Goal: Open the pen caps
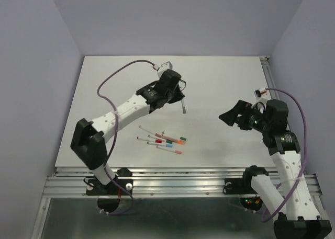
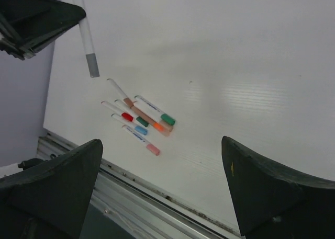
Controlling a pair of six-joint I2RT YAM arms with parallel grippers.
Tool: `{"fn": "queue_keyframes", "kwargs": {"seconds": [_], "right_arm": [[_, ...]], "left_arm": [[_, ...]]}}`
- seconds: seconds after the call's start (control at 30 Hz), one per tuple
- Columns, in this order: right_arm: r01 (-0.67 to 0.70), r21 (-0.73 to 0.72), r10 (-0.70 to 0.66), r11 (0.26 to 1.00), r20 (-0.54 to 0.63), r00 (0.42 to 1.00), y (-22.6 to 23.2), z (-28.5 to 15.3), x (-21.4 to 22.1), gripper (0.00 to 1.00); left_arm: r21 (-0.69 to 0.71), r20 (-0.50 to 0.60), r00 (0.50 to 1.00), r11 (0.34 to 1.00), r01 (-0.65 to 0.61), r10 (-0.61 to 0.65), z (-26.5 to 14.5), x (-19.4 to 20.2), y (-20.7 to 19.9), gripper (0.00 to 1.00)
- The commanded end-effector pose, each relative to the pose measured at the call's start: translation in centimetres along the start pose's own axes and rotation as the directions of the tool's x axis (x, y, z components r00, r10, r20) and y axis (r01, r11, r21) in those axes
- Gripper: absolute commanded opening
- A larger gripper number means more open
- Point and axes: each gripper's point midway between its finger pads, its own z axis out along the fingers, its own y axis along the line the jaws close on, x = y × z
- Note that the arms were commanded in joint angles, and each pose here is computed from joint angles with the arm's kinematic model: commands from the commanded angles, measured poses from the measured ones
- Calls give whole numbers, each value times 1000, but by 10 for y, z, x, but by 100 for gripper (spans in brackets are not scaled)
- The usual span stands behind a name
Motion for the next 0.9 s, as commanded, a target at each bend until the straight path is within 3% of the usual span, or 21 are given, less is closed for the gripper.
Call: {"fn": "queue_keyframes", "kwargs": {"seconds": [0.0, 0.1, 0.23, 0.33, 0.53, 0.77, 0.87], "right_arm": [[105, -278, -83, 955, 89, 993, 61, -10, -28, 100], [141, -366, -112, 920, 102, 989, 88, -4, -34, 100], [194, -442, -185, 875, 64, 981, 138, 19, -18, 100], [211, -407, -227, 888, 11, 974, 156, 50, -10, 100], [230, -389, -237, 892, 32, 971, 172, 65, -16, 100], [231, -410, -243, 882, 23, 970, 186, 74, -17, 68], [228, -414, -240, 881, 22, 970, 188, 74, -18, 59]], "left_arm": [[200, 119, 967, 960, 198, -225, -59, -36, -38, 0], [289, 162, 943, 928, 235, -289, -90, -46, -53, 0], [332, 176, 932, 911, 246, -316, -102, -50, -61, 0], [335, 184, 927, 908, 252, -326, -105, -52, -62, 0], [330, 213, 915, 907, 263, -343, -112, -55, -54, 0], [347, 191, 920, 901, 262, -341, -117, -51, -55, 0], [345, 187, 916, 897, 276, -354, -117, -49, -52, 0]]}}
